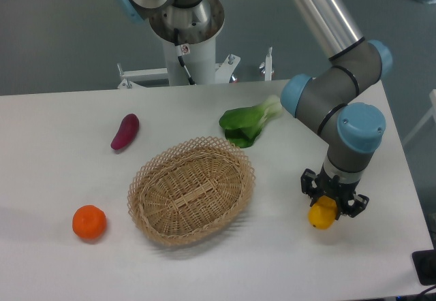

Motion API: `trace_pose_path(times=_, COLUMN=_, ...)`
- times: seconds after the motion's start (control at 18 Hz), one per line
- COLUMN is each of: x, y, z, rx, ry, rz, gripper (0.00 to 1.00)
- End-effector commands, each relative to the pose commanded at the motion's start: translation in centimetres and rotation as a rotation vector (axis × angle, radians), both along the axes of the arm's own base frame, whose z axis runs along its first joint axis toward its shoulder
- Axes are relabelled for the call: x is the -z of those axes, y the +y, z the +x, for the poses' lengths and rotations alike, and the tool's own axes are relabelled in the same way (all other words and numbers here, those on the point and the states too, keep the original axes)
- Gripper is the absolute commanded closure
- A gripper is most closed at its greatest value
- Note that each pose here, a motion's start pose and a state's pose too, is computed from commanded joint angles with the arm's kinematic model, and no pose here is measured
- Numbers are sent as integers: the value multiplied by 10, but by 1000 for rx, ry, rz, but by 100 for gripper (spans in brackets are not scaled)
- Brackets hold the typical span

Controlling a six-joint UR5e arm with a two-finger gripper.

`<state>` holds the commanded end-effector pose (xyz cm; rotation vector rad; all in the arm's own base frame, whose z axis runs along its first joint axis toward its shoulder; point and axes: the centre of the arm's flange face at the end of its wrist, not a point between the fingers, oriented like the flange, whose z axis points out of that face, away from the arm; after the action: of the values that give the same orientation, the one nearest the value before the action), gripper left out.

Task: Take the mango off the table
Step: 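Close the gripper fingers around the yellow mango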

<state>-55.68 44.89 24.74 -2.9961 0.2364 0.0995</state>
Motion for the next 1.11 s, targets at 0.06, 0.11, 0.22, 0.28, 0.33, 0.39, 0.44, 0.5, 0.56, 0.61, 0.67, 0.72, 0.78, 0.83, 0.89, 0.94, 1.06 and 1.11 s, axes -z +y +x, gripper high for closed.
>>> trace_pose_path(times=0.06, x=0, y=0, z=0, rx=0, ry=0, rz=0, gripper=40)
trace_pose_path(times=0.11, x=0, y=0, z=0, rx=0, ry=0, rz=0, gripper=40)
trace_pose_path(times=0.22, x=0, y=0, z=0, rx=0, ry=0, rz=0, gripper=40)
trace_pose_path(times=0.28, x=2, y=0, z=0, rx=0, ry=-3, rz=-1, gripper=40)
trace_pose_path(times=0.33, x=0, y=0, z=0, rx=0, ry=0, rz=0, gripper=40)
trace_pose_path(times=0.39, x=1, y=0, z=0, rx=0, ry=-1, rz=-1, gripper=40)
trace_pose_path(times=0.44, x=1, y=0, z=0, rx=0, ry=-1, rz=-1, gripper=40)
trace_pose_path(times=0.5, x=2, y=0, z=0, rx=0, ry=-3, rz=-1, gripper=40)
trace_pose_path(times=0.56, x=2, y=1, z=1, rx=2, ry=-3, rz=-1, gripper=40)
trace_pose_path(times=0.61, x=0, y=0, z=0, rx=0, ry=0, rz=0, gripper=40)
trace_pose_path(times=0.67, x=2, y=0, z=0, rx=-2, ry=-3, rz=-1, gripper=40)
trace_pose_path(times=0.72, x=1, y=0, z=0, rx=0, ry=-1, rz=-1, gripper=40)
trace_pose_path(times=0.78, x=1, y=0, z=0, rx=0, ry=-1, rz=-1, gripper=40)
trace_pose_path(times=0.83, x=1, y=0, z=0, rx=0, ry=-1, rz=-1, gripper=40)
trace_pose_path(times=0.89, x=1, y=0, z=0, rx=0, ry=-1, rz=-1, gripper=40)
trace_pose_path(times=0.94, x=1, y=0, z=0, rx=0, ry=-1, rz=-1, gripper=40)
trace_pose_path(times=1.06, x=0, y=0, z=0, rx=-3, ry=-1, rz=2, gripper=40)
trace_pose_path(times=1.11, x=-1, y=0, z=0, rx=-13, ry=-2, rz=4, gripper=40)
